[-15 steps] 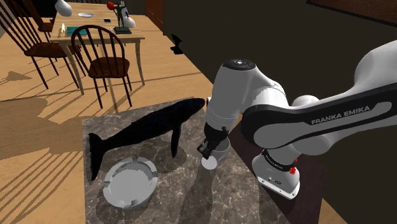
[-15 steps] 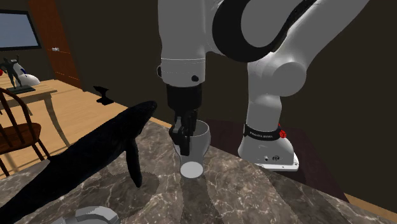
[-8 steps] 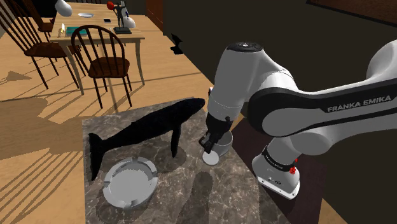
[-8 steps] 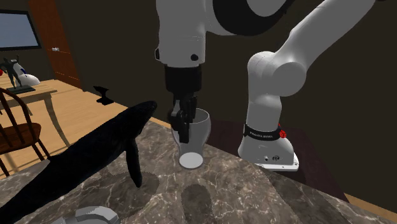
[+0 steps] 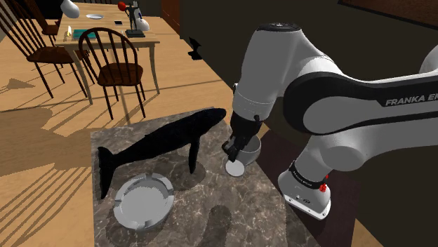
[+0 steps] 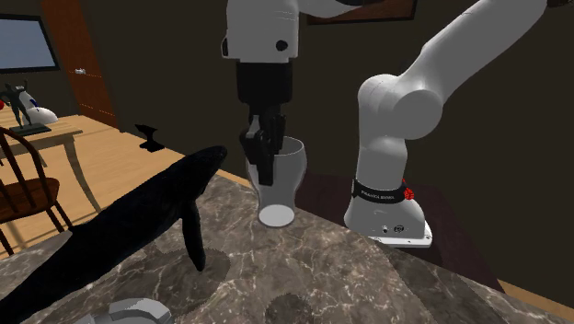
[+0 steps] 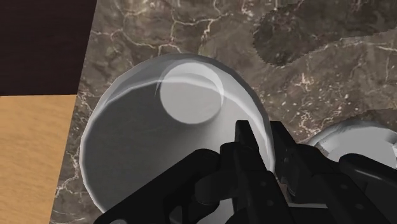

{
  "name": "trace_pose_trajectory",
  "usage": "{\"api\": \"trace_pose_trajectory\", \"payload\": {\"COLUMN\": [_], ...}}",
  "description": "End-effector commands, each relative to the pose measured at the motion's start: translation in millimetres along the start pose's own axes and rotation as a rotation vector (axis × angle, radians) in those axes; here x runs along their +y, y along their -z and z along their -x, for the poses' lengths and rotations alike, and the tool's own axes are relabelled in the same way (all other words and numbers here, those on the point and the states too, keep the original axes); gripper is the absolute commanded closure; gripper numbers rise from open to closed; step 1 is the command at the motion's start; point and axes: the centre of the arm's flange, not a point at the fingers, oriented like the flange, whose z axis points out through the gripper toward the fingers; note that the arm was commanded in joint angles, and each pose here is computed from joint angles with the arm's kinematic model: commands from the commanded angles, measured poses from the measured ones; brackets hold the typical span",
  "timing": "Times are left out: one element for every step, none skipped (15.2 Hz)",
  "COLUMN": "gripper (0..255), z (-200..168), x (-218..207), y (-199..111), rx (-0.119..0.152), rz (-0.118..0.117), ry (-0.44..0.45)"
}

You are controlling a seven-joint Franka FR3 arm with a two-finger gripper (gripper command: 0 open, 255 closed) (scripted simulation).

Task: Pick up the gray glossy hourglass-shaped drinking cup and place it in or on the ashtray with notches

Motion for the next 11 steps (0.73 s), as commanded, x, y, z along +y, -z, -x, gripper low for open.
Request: {"api": "trace_pose_trajectory", "payload": {"gripper": [255, 255, 255, 255, 255, 255, 255, 255, 255, 255, 255], "z": [-1, -7, -14, -21, -27, -34, -41, -47, -54, -60, -67], "x": [0, -11, -22, -34, -45, -56, -68, -79, -90, -102, -113], "y": [7, 8, 10, 11, 13, 14, 15, 17, 18, 20, 21], "rx": [0.000, 0.000, 0.000, 0.000, 0.000, 0.000, 0.000, 0.000, 0.000, 0.000, 0.000], "rz": [0.000, 0.000, 0.000, 0.000, 0.000, 0.000, 0.000, 0.000, 0.000, 0.000, 0.000], "ry": [0.000, 0.000, 0.000, 0.000, 0.000, 0.000, 0.000, 0.000, 0.000, 0.000, 0.000]}}
